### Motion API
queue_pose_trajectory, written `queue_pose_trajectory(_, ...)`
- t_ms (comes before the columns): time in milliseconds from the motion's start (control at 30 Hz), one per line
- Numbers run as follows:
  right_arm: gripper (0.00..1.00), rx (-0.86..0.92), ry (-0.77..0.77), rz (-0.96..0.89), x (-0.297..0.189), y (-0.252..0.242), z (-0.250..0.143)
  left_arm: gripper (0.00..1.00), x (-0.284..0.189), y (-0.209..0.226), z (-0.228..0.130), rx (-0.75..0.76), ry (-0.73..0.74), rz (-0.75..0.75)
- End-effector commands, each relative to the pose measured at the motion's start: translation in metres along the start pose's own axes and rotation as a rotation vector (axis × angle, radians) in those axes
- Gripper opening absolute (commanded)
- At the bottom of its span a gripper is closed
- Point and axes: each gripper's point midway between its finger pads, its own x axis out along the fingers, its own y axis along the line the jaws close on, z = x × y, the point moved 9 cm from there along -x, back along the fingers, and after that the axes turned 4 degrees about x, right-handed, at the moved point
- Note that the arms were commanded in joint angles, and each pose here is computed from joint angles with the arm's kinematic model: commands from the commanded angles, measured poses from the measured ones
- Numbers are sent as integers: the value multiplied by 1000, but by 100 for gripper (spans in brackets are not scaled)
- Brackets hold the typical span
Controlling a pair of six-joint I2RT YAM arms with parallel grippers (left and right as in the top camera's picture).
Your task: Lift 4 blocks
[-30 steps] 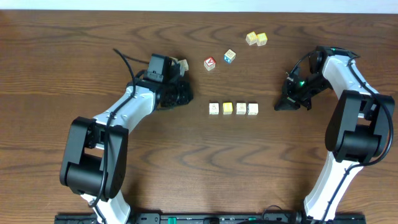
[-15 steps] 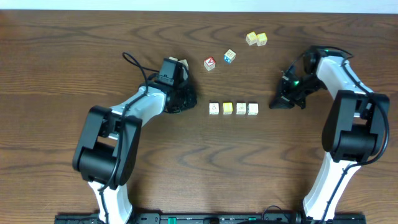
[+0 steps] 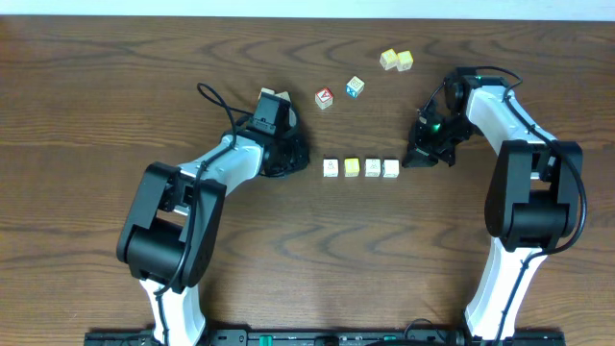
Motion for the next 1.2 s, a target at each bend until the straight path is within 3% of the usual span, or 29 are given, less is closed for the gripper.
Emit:
queue_pose_trajectory(0,1,23,11,-19,2,1,-3,7,0,-4,0,6,-2,6)
queue_pose_trajectory(867,1,21,26,-8,22,10,-10,8,5,-15,-10,30,23,2)
queue_pose_trajectory(1167,1,-77,-1,2,22,12,-6,7,5,-15,-10,31,23,2)
